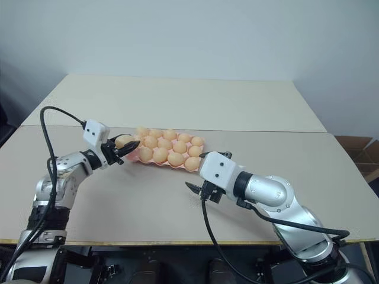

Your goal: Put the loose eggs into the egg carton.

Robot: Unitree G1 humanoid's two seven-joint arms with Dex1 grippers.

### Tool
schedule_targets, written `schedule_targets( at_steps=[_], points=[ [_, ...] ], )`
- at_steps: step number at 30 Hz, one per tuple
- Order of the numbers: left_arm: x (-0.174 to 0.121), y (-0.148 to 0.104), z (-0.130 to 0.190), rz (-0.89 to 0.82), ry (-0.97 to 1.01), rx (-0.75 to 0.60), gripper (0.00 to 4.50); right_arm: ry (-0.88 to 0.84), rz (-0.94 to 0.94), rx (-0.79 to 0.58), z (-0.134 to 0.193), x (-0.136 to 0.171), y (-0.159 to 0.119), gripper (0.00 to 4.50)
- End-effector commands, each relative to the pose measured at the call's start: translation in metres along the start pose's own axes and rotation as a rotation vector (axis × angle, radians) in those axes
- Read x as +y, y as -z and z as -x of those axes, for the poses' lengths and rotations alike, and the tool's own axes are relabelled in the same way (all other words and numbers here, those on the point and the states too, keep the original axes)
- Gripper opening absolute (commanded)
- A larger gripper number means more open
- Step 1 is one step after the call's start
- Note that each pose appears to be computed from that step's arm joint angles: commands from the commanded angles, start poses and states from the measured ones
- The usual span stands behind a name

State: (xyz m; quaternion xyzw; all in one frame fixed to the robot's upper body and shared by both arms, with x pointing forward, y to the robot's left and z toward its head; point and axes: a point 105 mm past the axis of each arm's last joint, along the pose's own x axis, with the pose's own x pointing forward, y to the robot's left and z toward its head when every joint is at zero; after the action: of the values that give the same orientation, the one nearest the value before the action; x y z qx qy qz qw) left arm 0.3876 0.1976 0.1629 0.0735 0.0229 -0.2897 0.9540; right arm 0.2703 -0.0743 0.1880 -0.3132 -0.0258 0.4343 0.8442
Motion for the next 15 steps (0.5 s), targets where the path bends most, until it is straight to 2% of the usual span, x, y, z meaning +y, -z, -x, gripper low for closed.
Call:
schedule_targets(
  at_steps=[1, 7, 12, 15],
  points=[
    [-0.002, -0.009, -0.003, 0.001, 0.033, -0.002, 2.6, 0.026, 0.029, -0.024, 0.005, 0.0, -0.009, 4.5],
    [0.001, -0.012, -0.006, -0.033, -0.015, -0.008, 4.47, 0.023, 0.028, -0.018, 0.005, 0.001, -0.008, 4.5],
    [0.0, -0.013, -0.002, -0.063, -0.022, -0.012, 4.47, 0.013, 0.032, -0.02, 0.004, 0.001, -0.008, 4.5],
    [0.004, -0.016, 0.012, -0.049, -0.039, -0.024, 4.47, 0.011, 0.037, -0.016, 0.004, 0.0, -0.007, 4.5]
  ],
)
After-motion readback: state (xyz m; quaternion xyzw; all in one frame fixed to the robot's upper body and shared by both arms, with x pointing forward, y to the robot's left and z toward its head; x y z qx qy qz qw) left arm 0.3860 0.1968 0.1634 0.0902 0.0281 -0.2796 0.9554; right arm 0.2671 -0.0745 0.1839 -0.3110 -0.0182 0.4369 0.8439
